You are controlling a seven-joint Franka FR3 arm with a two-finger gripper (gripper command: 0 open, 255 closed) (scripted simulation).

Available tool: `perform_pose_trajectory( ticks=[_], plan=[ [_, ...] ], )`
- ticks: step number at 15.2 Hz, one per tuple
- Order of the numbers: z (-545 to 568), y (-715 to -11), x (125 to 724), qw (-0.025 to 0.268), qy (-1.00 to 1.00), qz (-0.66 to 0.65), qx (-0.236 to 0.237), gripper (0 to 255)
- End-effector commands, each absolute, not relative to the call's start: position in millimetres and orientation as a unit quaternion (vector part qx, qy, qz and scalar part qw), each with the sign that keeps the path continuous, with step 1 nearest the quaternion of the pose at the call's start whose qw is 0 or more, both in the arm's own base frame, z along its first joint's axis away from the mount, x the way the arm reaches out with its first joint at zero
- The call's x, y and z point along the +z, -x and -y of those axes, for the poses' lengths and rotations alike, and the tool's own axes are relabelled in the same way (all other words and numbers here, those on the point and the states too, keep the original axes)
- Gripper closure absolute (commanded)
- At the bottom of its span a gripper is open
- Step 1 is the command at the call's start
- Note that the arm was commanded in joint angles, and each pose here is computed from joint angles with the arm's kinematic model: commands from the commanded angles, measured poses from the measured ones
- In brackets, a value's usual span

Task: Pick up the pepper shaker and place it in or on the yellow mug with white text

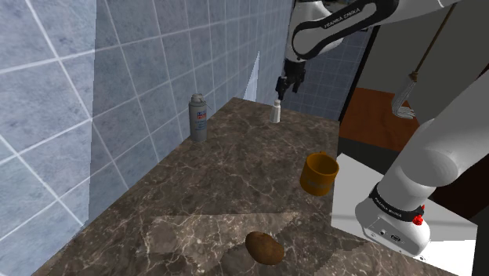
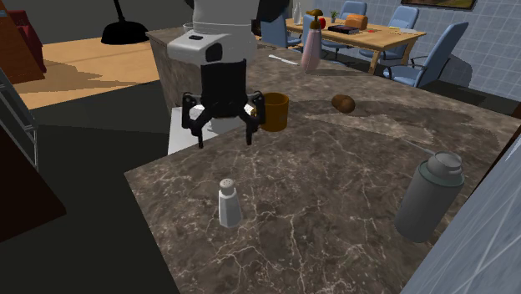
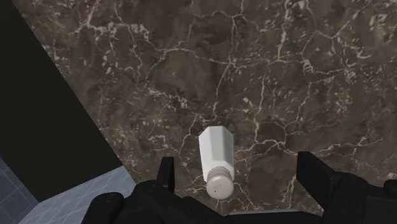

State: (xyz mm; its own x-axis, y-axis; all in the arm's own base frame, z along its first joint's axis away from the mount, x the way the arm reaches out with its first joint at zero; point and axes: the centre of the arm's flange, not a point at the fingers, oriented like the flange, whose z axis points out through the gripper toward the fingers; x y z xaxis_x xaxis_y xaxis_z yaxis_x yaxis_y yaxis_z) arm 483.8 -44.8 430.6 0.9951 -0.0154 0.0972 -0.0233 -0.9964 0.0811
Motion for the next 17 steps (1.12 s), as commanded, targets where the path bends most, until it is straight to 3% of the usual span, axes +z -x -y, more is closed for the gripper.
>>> perform_pose_trajectory(
  ticks=[1,4,17],
  plan=[
    [49,-505,418,0.041,-0.997,0.004,0.060,0],
    [50,-535,400,0.041,-0.996,-0.004,0.076,0],
    [53,-541,361,0.041,-0.996,-0.004,0.076,0]
  ],
)
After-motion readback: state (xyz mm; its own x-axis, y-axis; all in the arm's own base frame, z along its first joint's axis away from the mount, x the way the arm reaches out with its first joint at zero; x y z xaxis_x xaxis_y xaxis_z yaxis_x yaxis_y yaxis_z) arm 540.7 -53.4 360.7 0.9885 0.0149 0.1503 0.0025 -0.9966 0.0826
